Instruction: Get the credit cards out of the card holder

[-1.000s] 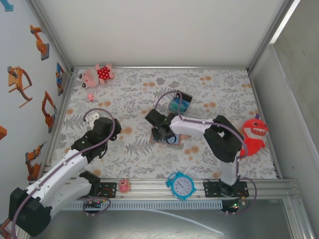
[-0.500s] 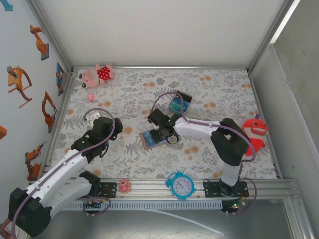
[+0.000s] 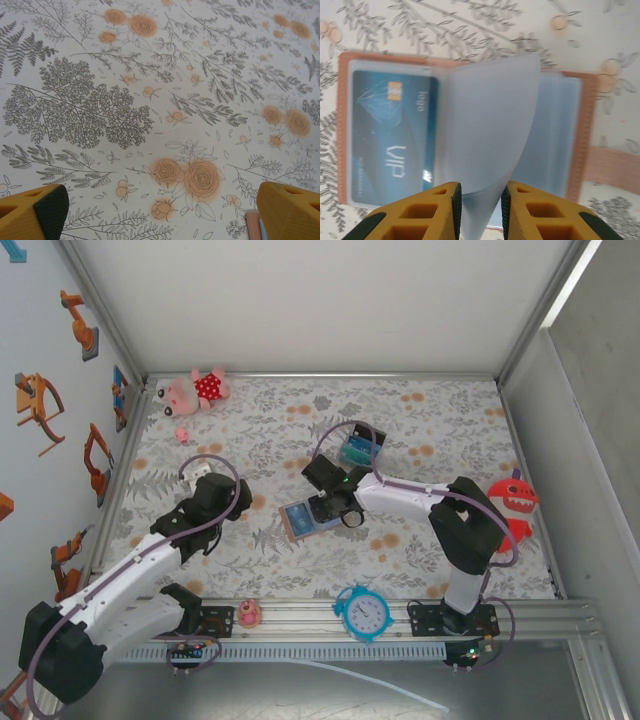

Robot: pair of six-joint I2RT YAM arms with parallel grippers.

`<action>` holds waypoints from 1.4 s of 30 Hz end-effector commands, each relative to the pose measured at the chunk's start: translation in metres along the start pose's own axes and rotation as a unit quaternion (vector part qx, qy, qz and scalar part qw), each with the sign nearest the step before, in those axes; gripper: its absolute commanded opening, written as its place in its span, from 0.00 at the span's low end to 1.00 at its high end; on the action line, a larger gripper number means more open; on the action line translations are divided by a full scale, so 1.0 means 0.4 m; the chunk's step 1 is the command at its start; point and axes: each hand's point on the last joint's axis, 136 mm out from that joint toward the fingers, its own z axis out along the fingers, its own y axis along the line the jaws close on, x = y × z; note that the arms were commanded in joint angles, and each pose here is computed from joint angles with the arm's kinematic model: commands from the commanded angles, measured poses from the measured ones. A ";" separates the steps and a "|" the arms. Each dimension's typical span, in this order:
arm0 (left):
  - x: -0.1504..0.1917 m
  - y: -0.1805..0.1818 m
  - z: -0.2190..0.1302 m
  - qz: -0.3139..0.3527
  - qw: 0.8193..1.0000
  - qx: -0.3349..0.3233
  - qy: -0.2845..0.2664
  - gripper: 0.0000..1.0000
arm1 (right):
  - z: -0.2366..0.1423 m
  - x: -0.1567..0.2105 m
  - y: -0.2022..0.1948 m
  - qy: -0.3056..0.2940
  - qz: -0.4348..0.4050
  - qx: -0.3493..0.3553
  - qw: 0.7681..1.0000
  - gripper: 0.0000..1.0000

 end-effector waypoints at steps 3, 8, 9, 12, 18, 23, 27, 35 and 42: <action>0.023 -0.061 0.006 0.033 0.999 0.013 0.022 0.97 | -0.027 0.002 -0.074 -0.011 0.057 0.035 0.998 0.27; 0.089 -0.117 0.028 0.063 0.996 0.022 0.057 0.97 | -0.035 0.004 -0.100 -0.017 0.097 0.019 0.995 0.25; 0.103 -0.128 0.033 0.069 0.995 0.025 0.063 0.97 | -0.036 0.004 -0.102 -0.018 0.105 0.010 0.994 0.25; 0.139 -0.165 0.041 0.092 0.992 0.033 0.076 0.97 | -0.049 -0.005 -0.101 -0.028 0.120 -0.007 0.992 0.25; 0.210 -0.229 0.061 0.118 0.984 0.061 0.116 0.77 | -0.063 -0.018 -0.087 -0.035 0.134 -0.033 0.990 0.23; 0.263 -0.264 0.083 0.118 0.978 0.085 0.150 0.69 | -0.062 -0.027 -0.057 -0.036 0.143 -0.069 0.987 0.22; 0.285 -0.273 0.102 0.123 0.975 0.086 0.162 0.59 | -0.056 -0.034 -0.026 -0.034 0.151 -0.104 0.982 0.21; 0.306 -0.302 0.136 0.119 0.971 0.108 0.180 0.42 | -0.035 -0.040 0.019 -0.024 0.168 -0.161 0.972 0.19; 0.306 -0.315 0.163 0.120 0.968 0.117 0.188 0.35 | -0.001 -0.042 0.050 -0.009 0.193 -0.210 0.959 0.16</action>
